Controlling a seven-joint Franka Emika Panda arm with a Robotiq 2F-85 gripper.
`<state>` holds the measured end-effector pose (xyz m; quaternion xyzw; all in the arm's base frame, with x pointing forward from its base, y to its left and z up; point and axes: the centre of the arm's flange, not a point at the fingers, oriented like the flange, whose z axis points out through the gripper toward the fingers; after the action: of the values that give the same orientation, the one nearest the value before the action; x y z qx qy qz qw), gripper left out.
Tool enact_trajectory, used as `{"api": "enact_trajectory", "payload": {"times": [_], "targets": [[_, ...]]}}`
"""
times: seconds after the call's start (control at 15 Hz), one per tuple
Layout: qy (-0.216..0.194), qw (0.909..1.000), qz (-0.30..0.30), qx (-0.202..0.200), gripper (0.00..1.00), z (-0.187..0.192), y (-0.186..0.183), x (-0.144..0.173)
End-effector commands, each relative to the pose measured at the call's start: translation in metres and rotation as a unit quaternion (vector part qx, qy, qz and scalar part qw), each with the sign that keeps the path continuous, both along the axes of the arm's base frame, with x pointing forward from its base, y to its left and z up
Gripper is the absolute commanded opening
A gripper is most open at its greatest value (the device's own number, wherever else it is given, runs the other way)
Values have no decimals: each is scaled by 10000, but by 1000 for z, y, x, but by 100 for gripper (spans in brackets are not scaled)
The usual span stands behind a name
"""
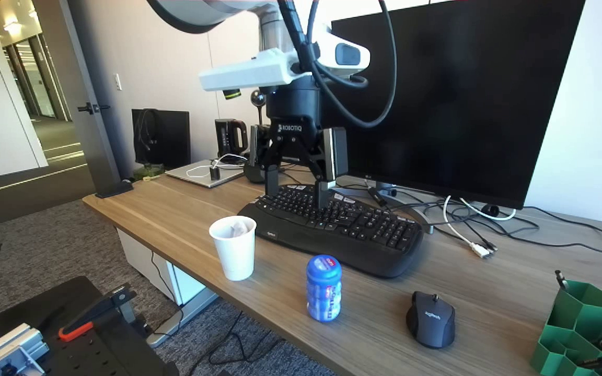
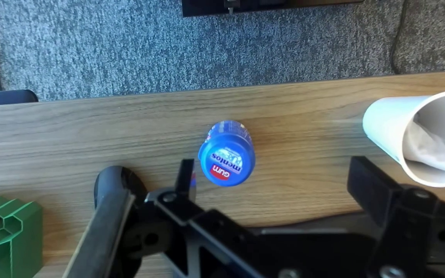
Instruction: Move the bottle to the left
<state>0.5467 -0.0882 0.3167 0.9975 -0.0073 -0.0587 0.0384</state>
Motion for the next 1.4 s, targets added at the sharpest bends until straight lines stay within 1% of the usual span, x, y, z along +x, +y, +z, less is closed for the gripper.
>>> {"api": "enact_trajectory", "payload": {"times": [0.0,0.33,0.6,0.87,1.07,1.13,1.33], "targets": [[14,9998,149,134,100,-1,-3,7],[-46,9996,226,174,100,-2,-9,16],[-153,9985,388,357,100,-3,-18,22],[-131,9972,576,459,100,-7,-22,24],[-115,9970,651,407,100,-11,-24,20],[-146,9975,609,326,100,-11,-24,19],[-335,9975,552,276,100,-12,-28,22]]}}
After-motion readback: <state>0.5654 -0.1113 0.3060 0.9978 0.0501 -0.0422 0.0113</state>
